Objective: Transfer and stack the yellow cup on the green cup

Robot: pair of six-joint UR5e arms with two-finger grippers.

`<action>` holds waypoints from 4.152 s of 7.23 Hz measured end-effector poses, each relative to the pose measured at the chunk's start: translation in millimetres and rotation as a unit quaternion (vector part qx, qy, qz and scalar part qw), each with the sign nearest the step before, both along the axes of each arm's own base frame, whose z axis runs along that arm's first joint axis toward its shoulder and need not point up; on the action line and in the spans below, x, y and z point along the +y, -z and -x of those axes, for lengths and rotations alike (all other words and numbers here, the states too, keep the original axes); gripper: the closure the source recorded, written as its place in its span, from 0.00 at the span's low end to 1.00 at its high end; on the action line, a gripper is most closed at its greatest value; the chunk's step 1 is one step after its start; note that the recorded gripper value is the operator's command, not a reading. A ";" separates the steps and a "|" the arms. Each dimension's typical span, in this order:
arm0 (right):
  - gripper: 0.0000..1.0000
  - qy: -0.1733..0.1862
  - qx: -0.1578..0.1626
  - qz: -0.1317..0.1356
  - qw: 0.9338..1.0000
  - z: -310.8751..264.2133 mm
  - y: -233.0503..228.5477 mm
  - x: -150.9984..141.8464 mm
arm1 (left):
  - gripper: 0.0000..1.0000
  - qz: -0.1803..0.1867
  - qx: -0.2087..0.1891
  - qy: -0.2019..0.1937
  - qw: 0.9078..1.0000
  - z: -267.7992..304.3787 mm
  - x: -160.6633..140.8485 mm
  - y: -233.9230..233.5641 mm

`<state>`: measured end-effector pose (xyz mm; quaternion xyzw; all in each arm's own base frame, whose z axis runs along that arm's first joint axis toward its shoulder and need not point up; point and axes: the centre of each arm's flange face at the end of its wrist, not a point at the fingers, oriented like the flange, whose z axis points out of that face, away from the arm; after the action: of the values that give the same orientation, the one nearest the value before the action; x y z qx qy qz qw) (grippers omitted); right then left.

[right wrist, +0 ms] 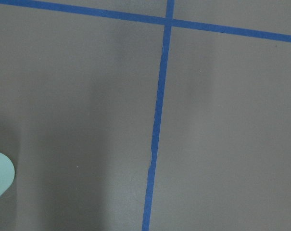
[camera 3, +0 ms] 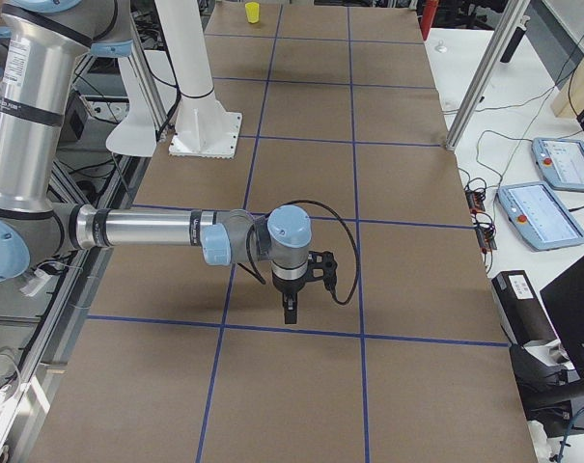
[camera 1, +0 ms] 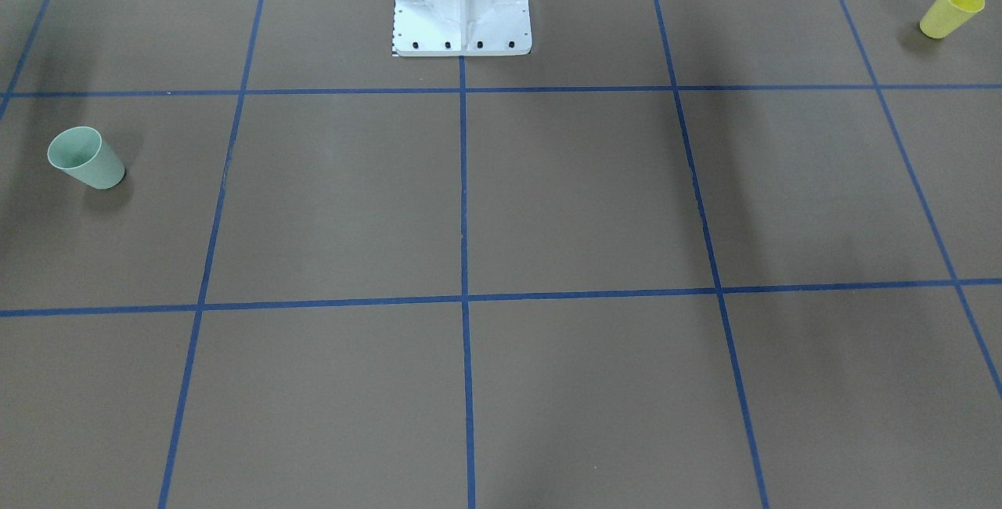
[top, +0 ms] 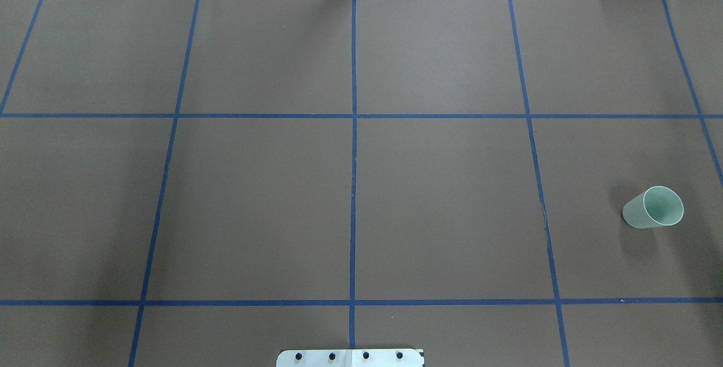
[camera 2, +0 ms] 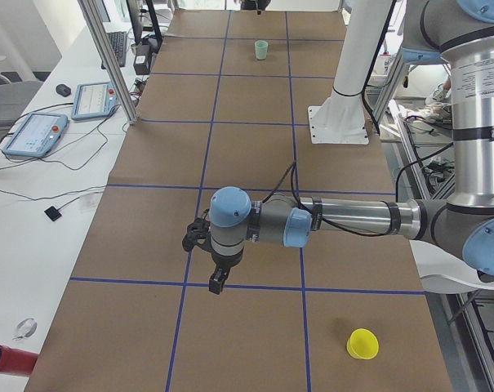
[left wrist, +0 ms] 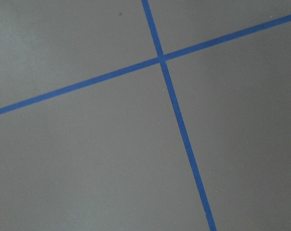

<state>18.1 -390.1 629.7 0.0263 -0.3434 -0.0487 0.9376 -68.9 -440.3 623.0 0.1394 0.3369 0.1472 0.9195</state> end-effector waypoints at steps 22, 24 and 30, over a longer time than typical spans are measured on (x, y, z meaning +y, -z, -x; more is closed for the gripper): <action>0.00 0.002 -0.013 -0.099 0.995 -0.7 3.5 16.8 | 0.00 0.095 -0.327 0.632 0.696 -9.7 144.3 -42.9; 0.00 0.003 -0.014 -0.106 0.994 0.4 4.4 16.3 | 0.00 0.127 -0.404 0.673 0.606 -8.7 168.0 -66.7; 0.00 0.007 -0.019 -0.131 0.991 2.7 10.6 14.1 | 0.00 0.227 -0.501 0.747 0.374 -169.0 163.0 -85.4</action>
<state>15.4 -376.0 619.1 0.1477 -0.3517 -0.0990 0.9191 100.0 -277.2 708.4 0.0210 -0.4051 -0.6386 0.6540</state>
